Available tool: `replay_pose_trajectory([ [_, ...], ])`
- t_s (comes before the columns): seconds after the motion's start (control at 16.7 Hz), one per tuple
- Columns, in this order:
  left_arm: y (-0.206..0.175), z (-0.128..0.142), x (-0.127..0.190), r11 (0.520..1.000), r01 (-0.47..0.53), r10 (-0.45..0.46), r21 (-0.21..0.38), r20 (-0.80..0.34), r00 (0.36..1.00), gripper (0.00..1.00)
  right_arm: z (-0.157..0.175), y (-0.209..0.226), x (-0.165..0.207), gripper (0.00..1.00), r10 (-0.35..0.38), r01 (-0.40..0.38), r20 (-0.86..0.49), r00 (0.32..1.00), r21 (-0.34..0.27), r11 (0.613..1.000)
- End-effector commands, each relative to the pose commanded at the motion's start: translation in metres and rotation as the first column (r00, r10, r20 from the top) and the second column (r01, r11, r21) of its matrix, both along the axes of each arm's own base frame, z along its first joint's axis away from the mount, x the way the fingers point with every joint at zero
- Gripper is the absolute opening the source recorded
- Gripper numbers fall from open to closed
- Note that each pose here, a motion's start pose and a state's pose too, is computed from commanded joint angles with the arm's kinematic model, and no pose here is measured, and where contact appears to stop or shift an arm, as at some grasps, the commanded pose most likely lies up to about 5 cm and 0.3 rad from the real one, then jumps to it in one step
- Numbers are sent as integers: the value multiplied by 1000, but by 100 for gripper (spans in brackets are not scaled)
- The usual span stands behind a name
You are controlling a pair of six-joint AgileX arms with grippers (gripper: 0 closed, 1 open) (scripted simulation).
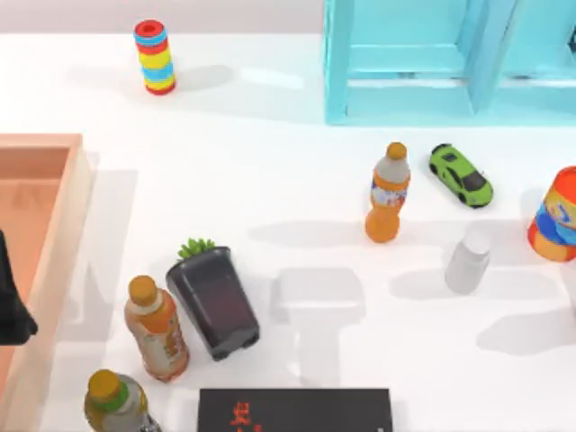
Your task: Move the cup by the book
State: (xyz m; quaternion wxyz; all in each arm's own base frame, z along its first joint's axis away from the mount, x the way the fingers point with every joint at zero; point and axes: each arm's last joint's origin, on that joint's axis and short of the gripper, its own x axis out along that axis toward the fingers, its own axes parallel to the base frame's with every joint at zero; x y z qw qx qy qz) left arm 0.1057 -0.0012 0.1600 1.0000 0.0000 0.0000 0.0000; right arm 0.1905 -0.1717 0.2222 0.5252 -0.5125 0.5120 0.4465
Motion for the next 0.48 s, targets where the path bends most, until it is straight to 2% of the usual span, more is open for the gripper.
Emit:
replay_pose_trajectory([
  [0.12,0,0,0,1000,0,0,0,0,1000,100,19,15,21,0,-56,57,53,997,-9,998],
  [0.24,0,0,0,1000,0,0,0,0,1000,100,38,38,43,0,-136,136,107,985,11,991],
  [0.36,0,0,0,1000,0,0,0,0,1000,100,54,67,63,0,-238,231,144,961,61,971],
  [0.48,0,0,0,1000,0,0,0,0,1000,100,67,103,79,0,-358,341,148,922,133,931],
])
